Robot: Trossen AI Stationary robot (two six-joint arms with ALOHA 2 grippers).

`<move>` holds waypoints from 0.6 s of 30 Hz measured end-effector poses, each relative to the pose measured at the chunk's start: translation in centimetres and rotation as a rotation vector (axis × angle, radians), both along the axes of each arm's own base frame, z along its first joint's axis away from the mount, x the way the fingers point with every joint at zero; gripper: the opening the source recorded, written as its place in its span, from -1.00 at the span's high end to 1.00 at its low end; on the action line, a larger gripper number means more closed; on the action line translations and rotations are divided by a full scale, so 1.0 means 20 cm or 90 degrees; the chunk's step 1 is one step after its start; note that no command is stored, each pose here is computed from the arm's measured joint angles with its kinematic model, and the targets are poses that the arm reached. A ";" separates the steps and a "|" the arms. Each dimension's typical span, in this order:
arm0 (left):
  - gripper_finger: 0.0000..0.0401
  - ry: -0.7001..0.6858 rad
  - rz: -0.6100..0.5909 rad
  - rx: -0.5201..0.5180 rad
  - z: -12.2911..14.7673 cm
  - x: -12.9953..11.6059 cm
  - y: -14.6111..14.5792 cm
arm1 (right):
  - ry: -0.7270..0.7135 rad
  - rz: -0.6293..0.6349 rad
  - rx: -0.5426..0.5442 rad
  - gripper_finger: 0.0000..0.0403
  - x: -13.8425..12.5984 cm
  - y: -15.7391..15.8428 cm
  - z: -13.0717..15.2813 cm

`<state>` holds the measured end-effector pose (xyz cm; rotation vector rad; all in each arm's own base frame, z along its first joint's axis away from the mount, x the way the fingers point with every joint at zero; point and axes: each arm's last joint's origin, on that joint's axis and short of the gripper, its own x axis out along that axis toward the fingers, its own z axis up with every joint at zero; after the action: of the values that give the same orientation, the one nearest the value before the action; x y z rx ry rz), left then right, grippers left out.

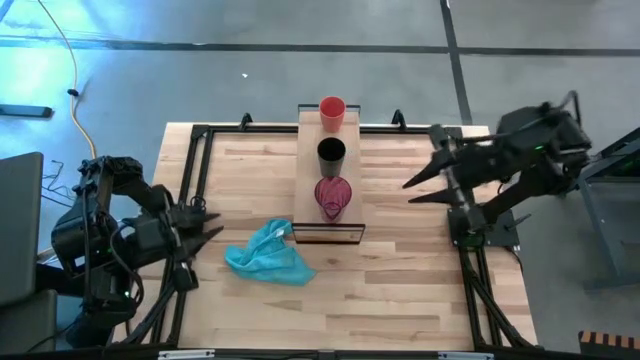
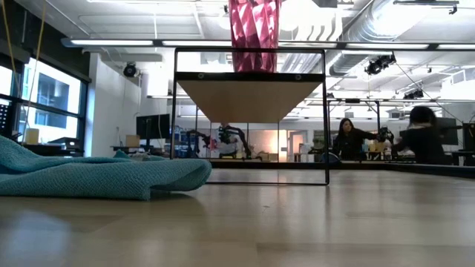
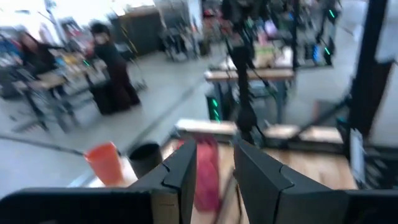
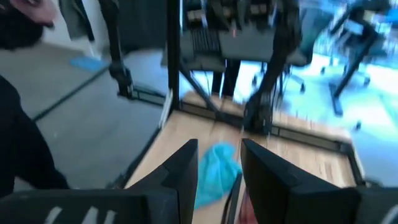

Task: Stack small to large cups/mugs on shelf
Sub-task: Return to Home Position

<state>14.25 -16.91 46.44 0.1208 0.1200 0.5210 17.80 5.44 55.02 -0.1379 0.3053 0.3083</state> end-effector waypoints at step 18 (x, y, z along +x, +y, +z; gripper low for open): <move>0.52 -0.019 0.025 0.073 0.10 -0.10 0.16 | -0.174 0.075 -0.075 0.43 -0.15 -0.01 0.12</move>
<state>12.21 -13.71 48.46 0.2224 0.0628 0.5684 14.70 5.14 57.52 -0.3113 0.0433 0.3840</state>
